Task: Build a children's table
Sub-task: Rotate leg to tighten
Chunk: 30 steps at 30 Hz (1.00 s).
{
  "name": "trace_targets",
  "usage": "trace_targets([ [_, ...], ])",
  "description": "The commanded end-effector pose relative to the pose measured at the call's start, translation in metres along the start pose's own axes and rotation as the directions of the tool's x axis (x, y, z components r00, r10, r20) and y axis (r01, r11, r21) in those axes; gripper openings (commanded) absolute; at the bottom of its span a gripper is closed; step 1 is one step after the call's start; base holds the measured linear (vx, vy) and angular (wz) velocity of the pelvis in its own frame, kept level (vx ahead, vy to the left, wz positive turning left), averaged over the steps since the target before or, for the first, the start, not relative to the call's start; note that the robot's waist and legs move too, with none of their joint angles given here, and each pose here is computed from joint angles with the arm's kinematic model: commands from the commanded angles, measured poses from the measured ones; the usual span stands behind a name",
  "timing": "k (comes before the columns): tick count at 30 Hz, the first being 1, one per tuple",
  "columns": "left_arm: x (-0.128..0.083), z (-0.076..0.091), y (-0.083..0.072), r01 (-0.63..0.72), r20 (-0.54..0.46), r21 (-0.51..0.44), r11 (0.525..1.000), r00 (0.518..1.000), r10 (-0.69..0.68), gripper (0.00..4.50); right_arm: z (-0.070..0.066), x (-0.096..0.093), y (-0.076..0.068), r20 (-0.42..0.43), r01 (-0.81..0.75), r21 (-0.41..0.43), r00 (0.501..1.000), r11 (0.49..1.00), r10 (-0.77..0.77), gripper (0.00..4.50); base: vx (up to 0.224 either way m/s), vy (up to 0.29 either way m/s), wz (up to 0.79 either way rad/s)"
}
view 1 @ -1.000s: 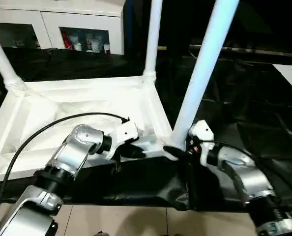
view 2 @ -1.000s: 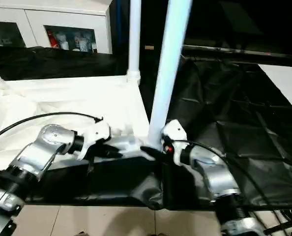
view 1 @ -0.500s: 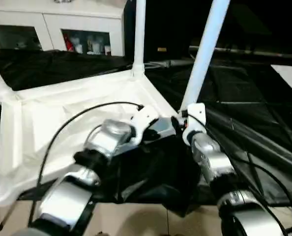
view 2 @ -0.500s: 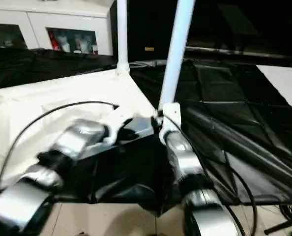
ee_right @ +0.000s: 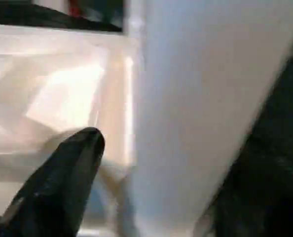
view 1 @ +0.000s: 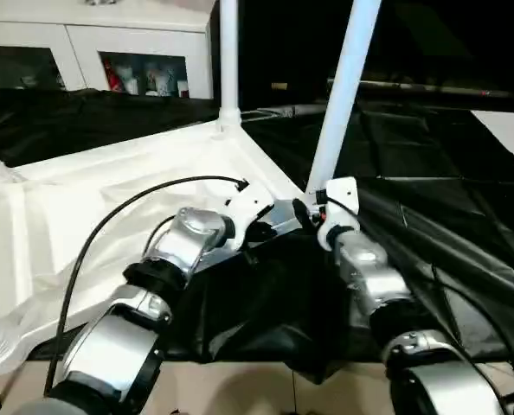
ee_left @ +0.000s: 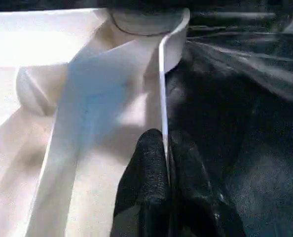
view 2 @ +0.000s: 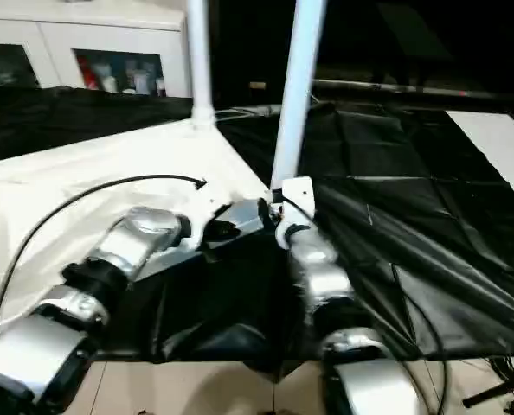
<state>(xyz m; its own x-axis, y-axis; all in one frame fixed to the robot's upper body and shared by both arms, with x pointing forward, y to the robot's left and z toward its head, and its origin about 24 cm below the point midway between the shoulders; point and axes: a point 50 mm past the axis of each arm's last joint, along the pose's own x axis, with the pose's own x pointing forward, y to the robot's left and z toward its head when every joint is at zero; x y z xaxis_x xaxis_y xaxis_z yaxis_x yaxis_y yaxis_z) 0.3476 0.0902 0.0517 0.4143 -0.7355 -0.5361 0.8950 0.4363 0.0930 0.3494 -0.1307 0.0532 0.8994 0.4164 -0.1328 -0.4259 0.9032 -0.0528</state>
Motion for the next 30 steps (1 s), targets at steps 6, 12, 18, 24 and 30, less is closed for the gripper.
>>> trace_targets([
  [6, -0.017, -0.014, -0.011, 0.168, 0.044, 0.055, 0.984, 0.984, -0.170, 0.00, -0.001, -0.037, -0.009, -0.100, -0.372, -0.087, 0.926, 0.924, 0.364, 4.48, 0.000, 0.000, 0.00],
  [12, -0.033, -0.018, -0.020, 0.278, 0.024, 0.105, 0.955, 0.959, -0.282, 0.00, -0.001, -0.057, -0.010, -0.197, -0.520, -0.061, 0.843, 0.852, 0.500, 4.48, 0.000, 0.000, 0.00],
  [18, -0.035, -0.018, -0.022, 0.282, 0.021, 0.108, 0.953, 0.958, -0.286, 0.00, 0.000, -0.050, -0.007, -0.197, -0.505, -0.079, 0.853, 0.859, 0.483, 4.48, 0.000, 0.000, 0.00],
  [24, -0.037, -0.019, -0.023, 0.286, 0.012, 0.107, 0.952, 0.957, -0.289, 0.00, -0.001, -0.050, -0.004, -0.238, -0.538, -0.081, 0.828, 0.839, 0.508, 4.48, 0.000, 0.000, 0.00],
  [30, -0.037, -0.020, -0.023, 0.286, 0.005, 0.100, 0.953, 0.958, -0.288, 0.00, -0.003, -0.049, -0.009, -0.272, -0.520, -0.092, 0.834, 0.850, 0.481, 4.06, 0.000, 0.000, 0.00],
])
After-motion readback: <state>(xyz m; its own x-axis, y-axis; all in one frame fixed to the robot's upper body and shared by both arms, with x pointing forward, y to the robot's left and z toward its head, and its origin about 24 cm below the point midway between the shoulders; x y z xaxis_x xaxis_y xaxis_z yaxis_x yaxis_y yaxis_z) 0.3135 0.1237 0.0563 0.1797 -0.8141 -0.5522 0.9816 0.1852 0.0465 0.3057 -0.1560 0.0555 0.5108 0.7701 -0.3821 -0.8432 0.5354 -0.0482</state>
